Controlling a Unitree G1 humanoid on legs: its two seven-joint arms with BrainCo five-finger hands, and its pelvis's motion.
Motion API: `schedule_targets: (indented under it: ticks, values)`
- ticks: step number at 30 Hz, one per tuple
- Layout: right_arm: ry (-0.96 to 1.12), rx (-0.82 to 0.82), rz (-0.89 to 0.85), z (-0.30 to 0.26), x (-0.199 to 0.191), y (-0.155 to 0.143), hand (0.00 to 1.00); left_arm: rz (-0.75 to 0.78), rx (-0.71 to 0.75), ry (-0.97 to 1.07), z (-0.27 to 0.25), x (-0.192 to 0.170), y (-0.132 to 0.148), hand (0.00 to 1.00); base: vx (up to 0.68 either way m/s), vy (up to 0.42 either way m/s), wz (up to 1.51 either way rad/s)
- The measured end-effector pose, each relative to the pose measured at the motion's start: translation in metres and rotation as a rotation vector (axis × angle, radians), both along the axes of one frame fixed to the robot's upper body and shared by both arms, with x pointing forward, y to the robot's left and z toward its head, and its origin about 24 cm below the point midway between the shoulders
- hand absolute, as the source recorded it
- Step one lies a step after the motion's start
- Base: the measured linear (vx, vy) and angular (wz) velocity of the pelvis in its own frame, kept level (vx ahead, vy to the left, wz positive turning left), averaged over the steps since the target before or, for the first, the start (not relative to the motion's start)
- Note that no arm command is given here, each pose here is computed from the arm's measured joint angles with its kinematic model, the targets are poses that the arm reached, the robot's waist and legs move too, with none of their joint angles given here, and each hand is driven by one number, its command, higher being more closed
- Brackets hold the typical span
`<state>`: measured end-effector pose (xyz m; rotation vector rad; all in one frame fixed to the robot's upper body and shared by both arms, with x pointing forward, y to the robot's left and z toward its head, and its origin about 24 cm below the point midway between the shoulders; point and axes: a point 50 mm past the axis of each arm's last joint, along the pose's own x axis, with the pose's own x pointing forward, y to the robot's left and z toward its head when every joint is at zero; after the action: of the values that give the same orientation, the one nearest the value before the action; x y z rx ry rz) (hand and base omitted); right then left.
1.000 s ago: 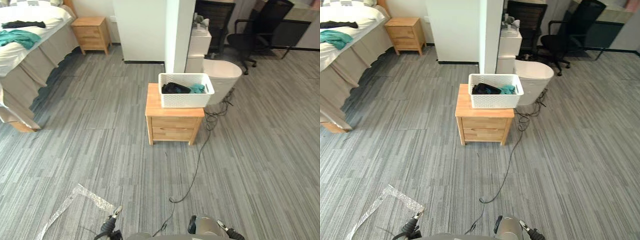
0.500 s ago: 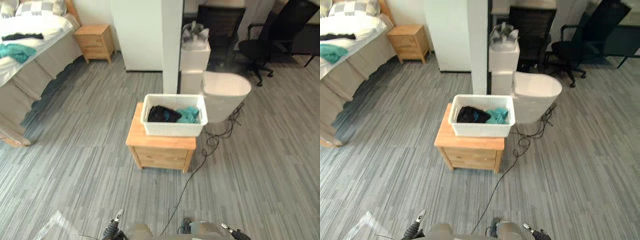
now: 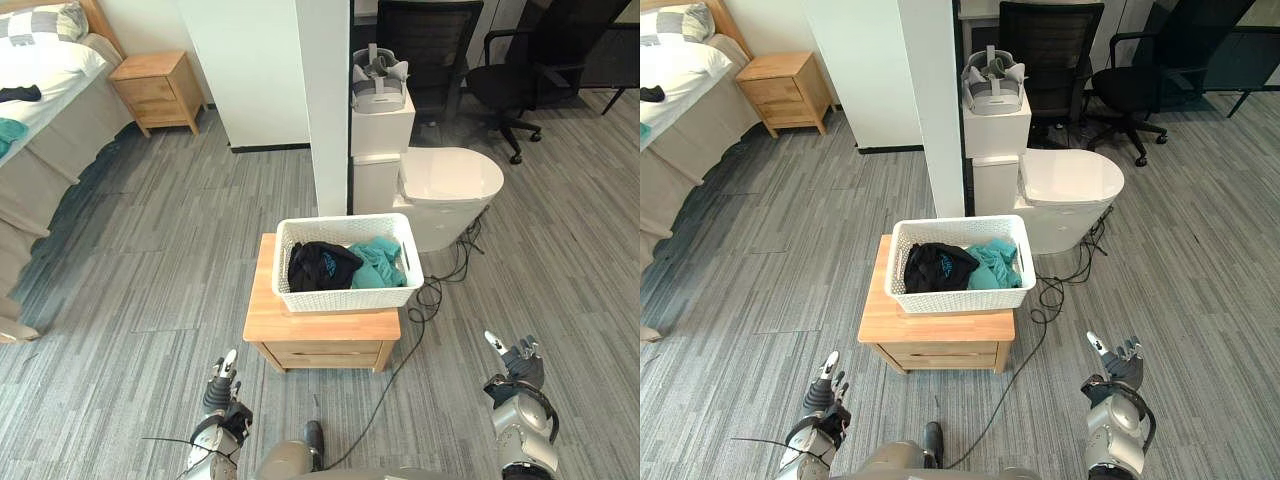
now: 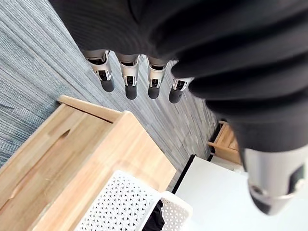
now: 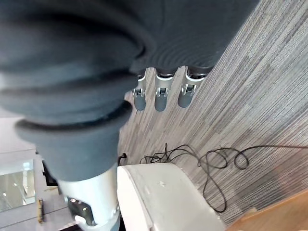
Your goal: Pick up the laundry basket with both hands and put the clothes into the washing machine.
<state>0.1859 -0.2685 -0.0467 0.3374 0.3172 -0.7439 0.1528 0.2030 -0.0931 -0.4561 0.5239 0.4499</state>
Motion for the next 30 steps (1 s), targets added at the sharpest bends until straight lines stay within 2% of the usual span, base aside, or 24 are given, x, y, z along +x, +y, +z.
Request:
schedule_targets:
  ticks: [8,11,16,19,21,23,25,28,30]
  values:
    - [-0.175,-0.063,-0.059,0.042,0.002,-0.004,0.00,0.079,0.092,-0.176,0.044,0.022,0.017,0.00,0.09,0.060,-0.14]
    - [-0.239,-0.101,-0.063,0.058,0.001,-0.005,0.00,0.139,0.161,-0.284,0.074,0.029,0.033,0.00,0.03,-0.141,0.04]
    - [-0.253,-0.218,-0.022,0.078,0.012,-0.029,0.00,0.061,0.334,-0.448,0.122,0.049,0.040,0.00,0.08,-0.210,0.16]
    - [-0.303,-0.271,0.010,0.104,0.046,-0.044,0.00,-0.057,0.469,-0.590,0.166,0.094,0.043,0.00,0.02,-0.129,0.36]
    - [-0.403,-0.277,0.053,0.146,0.106,-0.046,0.00,-0.197,0.602,-0.709,0.223,0.160,0.036,0.00,-0.13,-0.090,0.36]
    - [-0.509,-0.258,0.088,0.197,0.150,-0.042,0.00,-0.240,0.684,-0.781,0.280,0.204,0.028,0.00,-0.25,-0.069,0.11]
    - [-0.640,-0.176,0.095,0.249,0.179,-0.032,0.00,-0.223,0.687,-0.823,0.332,0.236,0.015,0.00,-0.29,-0.038,0.07]
    - [-0.660,0.009,0.146,0.271,0.208,-0.011,0.00,-0.216,0.647,-0.704,0.345,0.261,0.007,0.00,-0.14,0.026,0.01]
    - [-0.641,0.063,0.189,0.274,0.217,0.002,0.00,-0.226,0.643,-0.660,0.353,0.268,-0.001,0.00,-0.02,0.016,0.02]
